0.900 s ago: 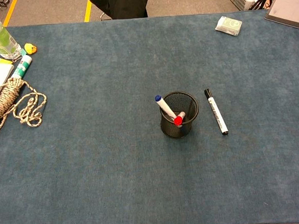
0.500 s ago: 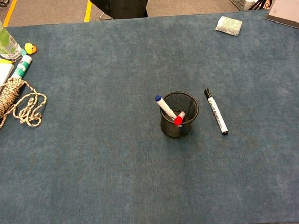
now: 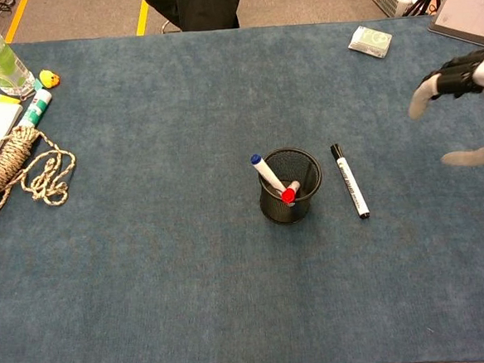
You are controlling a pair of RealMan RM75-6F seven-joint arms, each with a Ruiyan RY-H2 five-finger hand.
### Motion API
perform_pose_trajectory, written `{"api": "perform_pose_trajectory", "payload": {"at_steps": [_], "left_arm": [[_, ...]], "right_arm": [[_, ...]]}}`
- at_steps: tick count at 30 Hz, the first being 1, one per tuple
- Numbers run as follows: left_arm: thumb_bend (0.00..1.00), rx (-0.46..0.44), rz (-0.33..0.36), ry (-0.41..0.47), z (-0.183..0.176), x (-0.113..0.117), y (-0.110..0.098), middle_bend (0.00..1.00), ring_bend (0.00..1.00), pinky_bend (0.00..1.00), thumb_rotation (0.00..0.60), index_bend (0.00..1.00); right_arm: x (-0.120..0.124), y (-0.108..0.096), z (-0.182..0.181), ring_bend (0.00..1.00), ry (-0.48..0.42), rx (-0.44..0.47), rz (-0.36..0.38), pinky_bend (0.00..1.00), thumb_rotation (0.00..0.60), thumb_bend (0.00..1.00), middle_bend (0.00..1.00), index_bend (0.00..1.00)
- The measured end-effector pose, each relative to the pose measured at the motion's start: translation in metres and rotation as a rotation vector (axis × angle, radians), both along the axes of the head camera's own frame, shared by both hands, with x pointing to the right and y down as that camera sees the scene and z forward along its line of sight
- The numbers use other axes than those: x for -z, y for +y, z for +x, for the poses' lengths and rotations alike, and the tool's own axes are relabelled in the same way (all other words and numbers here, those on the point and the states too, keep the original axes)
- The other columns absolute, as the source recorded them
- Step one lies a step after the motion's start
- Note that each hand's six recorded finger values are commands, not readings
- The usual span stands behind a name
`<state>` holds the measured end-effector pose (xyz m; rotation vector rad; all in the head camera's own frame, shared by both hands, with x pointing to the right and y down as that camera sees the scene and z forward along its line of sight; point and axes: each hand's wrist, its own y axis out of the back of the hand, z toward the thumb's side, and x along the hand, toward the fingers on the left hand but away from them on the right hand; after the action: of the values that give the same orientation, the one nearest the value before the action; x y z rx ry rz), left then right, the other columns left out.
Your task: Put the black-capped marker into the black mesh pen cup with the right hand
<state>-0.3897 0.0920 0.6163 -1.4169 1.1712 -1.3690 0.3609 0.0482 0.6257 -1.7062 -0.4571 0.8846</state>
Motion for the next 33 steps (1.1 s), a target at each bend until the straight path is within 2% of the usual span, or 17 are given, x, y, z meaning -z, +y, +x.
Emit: {"api": "perform_pose_trajectory", "payload": {"at_steps": [3, 8, 17, 23, 29, 33], "left_arm": [[0.31, 0.019, -0.003, -0.005, -0.005, 0.001, 0.004, 0.27, 0.28, 0.17, 0.6, 0.27], [0.31, 0.032, -0.006, -0.004, -0.009, 0.002, 0.008, 0.27, 0.28, 0.17, 0.6, 0.27], [0.31, 0.059, -0.007, -0.007, -0.017, 0.003, 0.014, 0.27, 0.29, 0.17, 0.6, 0.27], [0.31, 0.078, -0.007, -0.014, -0.023, 0.005, 0.018, 0.27, 0.29, 0.17, 0.6, 0.27], [0.31, 0.074, -0.01, -0.009, -0.022, 0.005, 0.02, 0.27, 0.29, 0.17, 0.6, 0.27], [0.31, 0.073, -0.011, -0.007, -0.023, 0.005, 0.021, 0.27, 0.29, 0.17, 0.6, 0.27]], "right_arm": [[-0.016, -0.003, -0.009, 0.35, 0.046, 0.064, 0.011, 0.41, 0.6, 0.12, 0.44, 0.43], [-0.05, -0.017, -0.017, 0.33, 0.116, 0.103, 0.006, 0.39, 0.6, 0.14, 0.44, 0.43], [-0.091, -0.04, -0.043, 0.3, 0.168, 0.17, 0.025, 0.36, 0.6, 0.18, 0.43, 0.43], [-0.099, -0.027, -0.054, 0.3, 0.163, 0.231, 0.016, 0.36, 0.6, 0.18, 0.43, 0.43], [-0.107, -0.008, -0.052, 0.3, 0.191, 0.298, -0.002, 0.35, 0.6, 0.18, 0.43, 0.44], [-0.111, -0.003, -0.048, 0.3, 0.213, 0.325, 0.008, 0.35, 0.6, 0.18, 0.43, 0.44]]}}
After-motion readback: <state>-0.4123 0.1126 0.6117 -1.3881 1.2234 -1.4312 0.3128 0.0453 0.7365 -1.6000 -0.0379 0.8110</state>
